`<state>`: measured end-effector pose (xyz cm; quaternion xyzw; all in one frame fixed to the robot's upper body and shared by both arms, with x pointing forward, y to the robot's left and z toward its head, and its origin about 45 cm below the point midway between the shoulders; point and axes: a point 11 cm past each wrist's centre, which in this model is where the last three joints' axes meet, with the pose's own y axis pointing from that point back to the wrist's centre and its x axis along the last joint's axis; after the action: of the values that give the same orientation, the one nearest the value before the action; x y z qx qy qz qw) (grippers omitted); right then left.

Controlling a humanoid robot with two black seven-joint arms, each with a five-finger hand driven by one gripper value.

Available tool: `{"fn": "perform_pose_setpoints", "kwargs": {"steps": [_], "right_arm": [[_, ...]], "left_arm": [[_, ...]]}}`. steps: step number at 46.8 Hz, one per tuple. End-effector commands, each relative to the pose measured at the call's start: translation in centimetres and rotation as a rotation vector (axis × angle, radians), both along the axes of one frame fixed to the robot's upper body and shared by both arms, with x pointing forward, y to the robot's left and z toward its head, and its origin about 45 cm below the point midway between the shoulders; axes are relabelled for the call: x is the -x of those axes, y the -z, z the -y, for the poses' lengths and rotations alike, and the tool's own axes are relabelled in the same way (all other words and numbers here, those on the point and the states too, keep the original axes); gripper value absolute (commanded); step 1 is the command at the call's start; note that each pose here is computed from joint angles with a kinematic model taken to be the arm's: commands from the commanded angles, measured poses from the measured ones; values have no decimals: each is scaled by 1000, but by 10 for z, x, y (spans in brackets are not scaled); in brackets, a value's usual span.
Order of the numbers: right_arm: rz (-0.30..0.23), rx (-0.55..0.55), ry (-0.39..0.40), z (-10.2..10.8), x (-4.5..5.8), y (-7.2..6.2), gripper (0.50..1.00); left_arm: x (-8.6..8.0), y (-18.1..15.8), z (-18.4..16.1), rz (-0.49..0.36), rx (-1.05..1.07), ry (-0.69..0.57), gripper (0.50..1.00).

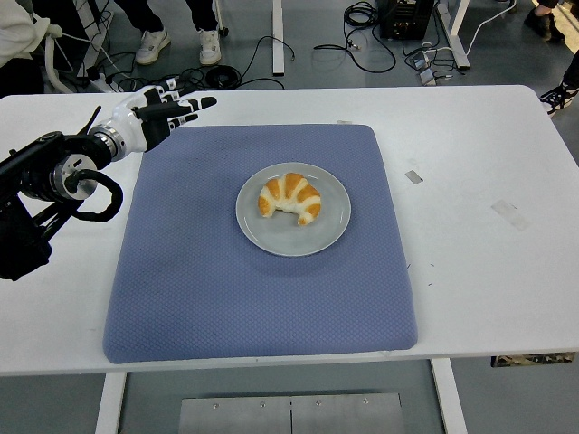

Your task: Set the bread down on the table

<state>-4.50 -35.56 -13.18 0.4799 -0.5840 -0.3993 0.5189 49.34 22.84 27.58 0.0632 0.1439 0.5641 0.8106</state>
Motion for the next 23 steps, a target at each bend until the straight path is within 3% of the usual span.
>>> {"fn": "perform_pose_setpoints", "kwargs": {"steps": [1,14,23], "right_arm": [[0,0,1,0,0,0,1000],[0,0,-1,0,0,0,1000],[0,0,-1,0,0,0,1000]], "left_arm": [[-2,-14,4,39,-64,35,990],[-1,-20,17,117,-315,174,990],[9,-18,36,174,-434,289,990]]}}
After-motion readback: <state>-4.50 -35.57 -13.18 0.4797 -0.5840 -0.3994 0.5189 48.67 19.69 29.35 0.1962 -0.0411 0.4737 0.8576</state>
